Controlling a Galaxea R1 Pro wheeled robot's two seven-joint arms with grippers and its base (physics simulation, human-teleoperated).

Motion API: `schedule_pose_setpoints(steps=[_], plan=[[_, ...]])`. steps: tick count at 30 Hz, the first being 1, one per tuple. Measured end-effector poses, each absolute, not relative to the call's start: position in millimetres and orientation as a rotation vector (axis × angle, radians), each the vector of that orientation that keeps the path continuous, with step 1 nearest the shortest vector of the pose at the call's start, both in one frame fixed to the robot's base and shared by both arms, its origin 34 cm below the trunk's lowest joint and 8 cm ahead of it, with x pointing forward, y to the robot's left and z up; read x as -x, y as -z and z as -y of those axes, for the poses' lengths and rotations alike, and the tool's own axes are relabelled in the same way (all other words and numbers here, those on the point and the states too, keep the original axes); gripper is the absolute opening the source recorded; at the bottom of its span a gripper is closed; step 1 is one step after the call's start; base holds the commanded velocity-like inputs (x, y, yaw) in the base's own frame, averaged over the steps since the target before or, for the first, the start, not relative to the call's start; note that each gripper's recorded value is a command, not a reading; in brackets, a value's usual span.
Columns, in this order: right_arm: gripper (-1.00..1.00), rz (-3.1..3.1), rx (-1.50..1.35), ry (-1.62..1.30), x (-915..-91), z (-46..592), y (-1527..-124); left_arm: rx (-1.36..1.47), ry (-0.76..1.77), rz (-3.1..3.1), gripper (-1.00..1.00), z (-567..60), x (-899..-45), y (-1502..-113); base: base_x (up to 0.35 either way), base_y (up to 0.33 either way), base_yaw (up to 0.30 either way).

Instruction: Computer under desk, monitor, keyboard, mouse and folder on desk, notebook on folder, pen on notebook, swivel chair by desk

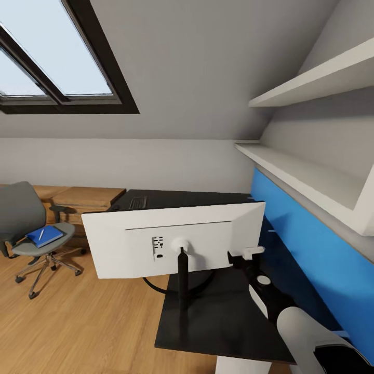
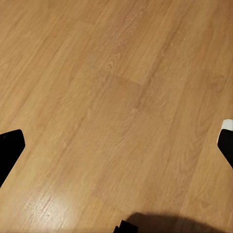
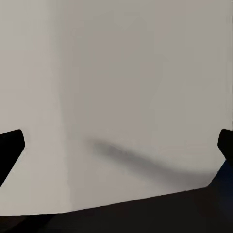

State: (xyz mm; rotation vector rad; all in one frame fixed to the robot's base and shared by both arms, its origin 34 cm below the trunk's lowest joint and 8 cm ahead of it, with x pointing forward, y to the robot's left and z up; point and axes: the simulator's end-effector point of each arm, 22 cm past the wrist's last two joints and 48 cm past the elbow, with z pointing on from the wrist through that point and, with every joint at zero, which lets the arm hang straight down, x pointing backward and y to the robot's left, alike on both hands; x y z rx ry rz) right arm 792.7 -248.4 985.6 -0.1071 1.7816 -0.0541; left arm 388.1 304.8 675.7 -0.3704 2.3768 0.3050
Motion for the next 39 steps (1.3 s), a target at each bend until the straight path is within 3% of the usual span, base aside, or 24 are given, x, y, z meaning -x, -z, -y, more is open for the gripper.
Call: schedule_pose_setpoints(steps=[11, 39], plan=[[1.0, -1.778, 0.18, 0.074, -792.1, 241.7, -984.7, 0.37, -0.304, -2.376, 1.0, -304.6, -388.3, -675.8, 0.005, 0.0, 0.0], [1.0, -1.78, 0.191, 0.073, -791.1, 238.5, -982.9, 0.369, -0.305, -2.373, 1.0, -305.8, -388.9, -676.4, 0.131, 0.0, 0.0]])
